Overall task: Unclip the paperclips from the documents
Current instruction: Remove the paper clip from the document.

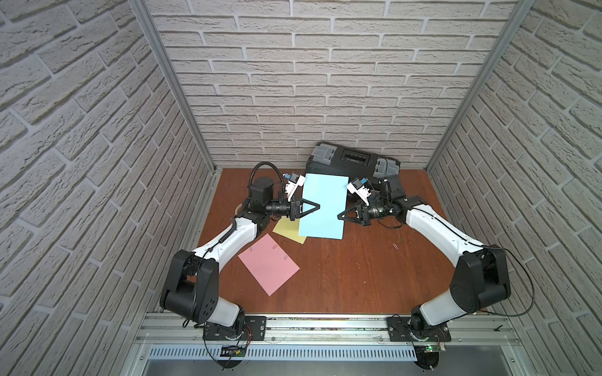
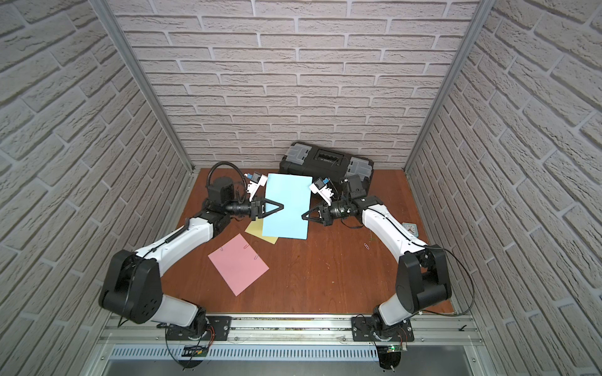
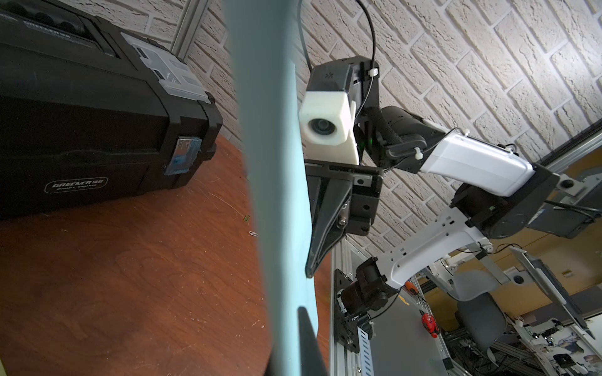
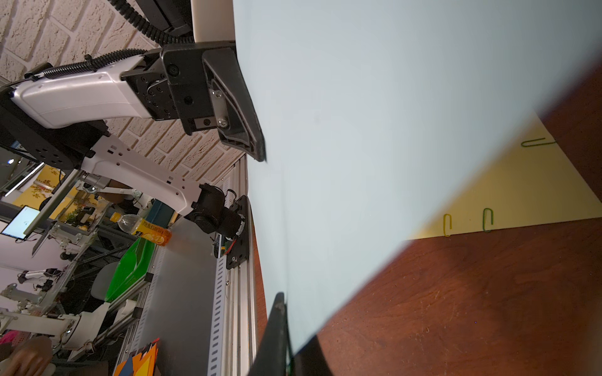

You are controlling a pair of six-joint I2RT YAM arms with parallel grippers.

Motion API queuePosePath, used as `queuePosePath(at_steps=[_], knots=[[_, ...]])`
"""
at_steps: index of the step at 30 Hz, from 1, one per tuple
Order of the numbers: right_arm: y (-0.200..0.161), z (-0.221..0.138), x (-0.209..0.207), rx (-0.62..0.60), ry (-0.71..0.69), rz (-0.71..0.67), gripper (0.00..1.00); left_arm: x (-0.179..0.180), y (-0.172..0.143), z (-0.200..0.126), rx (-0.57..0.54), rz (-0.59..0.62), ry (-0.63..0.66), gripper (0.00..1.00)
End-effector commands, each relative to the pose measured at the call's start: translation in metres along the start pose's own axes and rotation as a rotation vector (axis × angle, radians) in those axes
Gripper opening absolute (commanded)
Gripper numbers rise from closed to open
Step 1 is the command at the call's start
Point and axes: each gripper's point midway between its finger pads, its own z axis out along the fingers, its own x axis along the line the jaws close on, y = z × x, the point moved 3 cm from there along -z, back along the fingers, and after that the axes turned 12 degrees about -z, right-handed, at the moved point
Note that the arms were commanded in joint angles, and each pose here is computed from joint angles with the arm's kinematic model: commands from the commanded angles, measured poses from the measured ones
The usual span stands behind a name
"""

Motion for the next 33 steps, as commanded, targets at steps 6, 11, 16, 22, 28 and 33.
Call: queuePosePath(at_steps=[6,11,16,22,28,33], knots=[[0.006,-0.008,-0.001,-0.013,-0.014,0.000,0.08,-0.011,0.009,-0.010,-0.028,0.067,-0.007,0.00],[0.006,-0.008,0.000,-0.012,-0.014,0.001,0.08,-0.012,0.009,-0.011,-0.030,0.070,-0.007,0.00],[0.006,-0.009,0.000,-0.012,-0.016,0.002,0.08,-0.012,0.009,-0.011,-0.028,0.069,-0.009,0.00],[0.002,-0.012,-0.005,-0.002,-0.049,0.015,0.08,-0.012,0.009,-0.012,-0.028,0.070,-0.004,0.00],[-0.006,-0.019,-0.013,0.002,-0.099,0.052,0.08,-0.013,0.009,-0.013,-0.028,0.071,0.002,0.00],[-0.018,-0.026,-0.023,0.009,-0.170,0.116,0.07,-0.012,0.009,-0.013,-0.029,0.071,0.003,0.00]])
